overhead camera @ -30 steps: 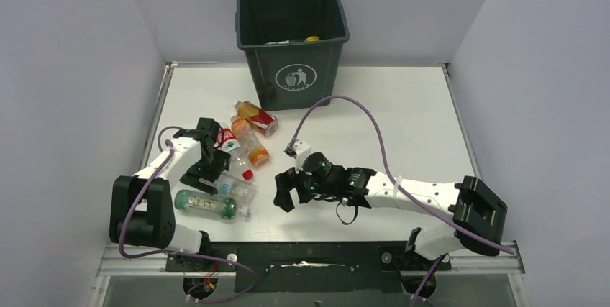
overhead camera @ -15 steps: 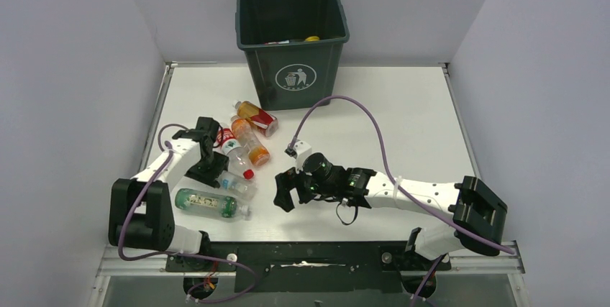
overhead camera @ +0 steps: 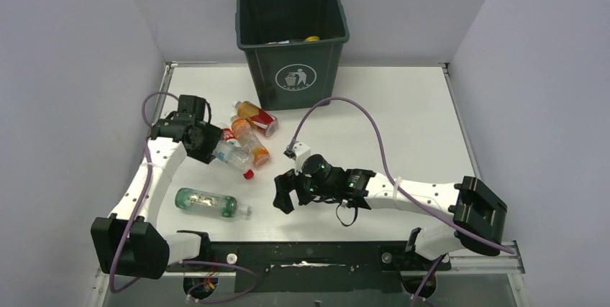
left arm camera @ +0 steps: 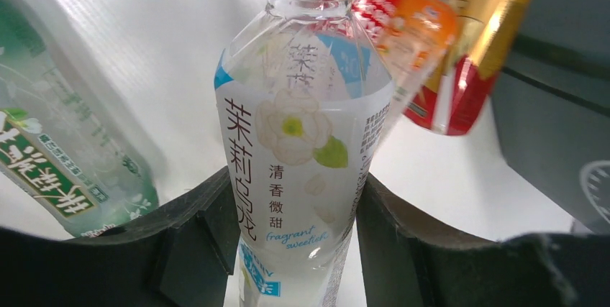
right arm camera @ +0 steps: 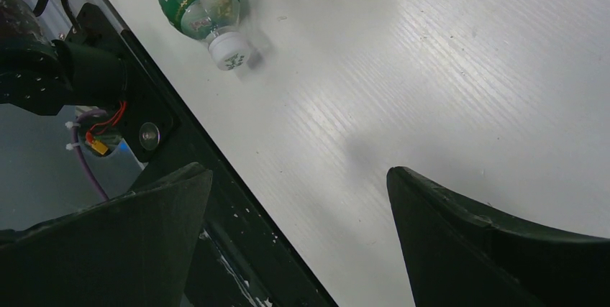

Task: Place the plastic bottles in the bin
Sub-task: Pick up the plastic bottle at the center of the board.

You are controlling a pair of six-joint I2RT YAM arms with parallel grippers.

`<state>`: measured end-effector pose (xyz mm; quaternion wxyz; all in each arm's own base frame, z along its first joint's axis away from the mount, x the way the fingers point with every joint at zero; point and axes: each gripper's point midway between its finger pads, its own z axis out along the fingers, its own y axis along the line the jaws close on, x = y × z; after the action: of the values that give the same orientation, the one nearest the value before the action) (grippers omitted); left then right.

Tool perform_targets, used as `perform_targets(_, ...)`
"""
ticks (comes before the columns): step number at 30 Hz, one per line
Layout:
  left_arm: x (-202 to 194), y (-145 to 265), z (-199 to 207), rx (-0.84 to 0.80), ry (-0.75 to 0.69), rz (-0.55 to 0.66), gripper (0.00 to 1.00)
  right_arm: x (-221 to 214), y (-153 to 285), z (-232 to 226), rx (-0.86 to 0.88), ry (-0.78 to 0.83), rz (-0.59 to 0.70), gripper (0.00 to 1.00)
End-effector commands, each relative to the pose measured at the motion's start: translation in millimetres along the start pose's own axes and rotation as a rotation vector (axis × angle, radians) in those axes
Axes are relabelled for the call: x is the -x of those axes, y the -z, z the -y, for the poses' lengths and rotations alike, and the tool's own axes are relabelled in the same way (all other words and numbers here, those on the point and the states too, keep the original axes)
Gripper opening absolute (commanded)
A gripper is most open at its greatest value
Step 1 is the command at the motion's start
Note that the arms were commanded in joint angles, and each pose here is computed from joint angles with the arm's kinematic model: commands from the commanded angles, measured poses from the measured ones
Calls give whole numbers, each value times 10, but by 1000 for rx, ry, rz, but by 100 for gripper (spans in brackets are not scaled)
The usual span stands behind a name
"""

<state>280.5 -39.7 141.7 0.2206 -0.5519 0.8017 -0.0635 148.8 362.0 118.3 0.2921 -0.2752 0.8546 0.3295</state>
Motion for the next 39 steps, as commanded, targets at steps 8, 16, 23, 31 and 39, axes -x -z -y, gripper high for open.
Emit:
perform_targets(8, 277, 785, 849, -300, -29, 14, 42, 188, 87, -123, 26, 6, 71, 99)
perform_targets(16, 461, 1197, 1472, -506, -27, 44, 42, 127, 122, -101, 17, -7, 66, 99)
perform_targets(23, 650, 1614, 2011, -697, -23, 87, 42, 118, 141, -90, 4, -10, 66, 99)
perform_targets(31, 901, 2213, 2637, -952, -38, 171, 42, 73, 154, -89, -3, -18, 60, 99)
perform_targets(39, 1062, 2446, 3224, -1149, -101, 261, 44, 63, 167, -96, -9, -20, 62, 99)
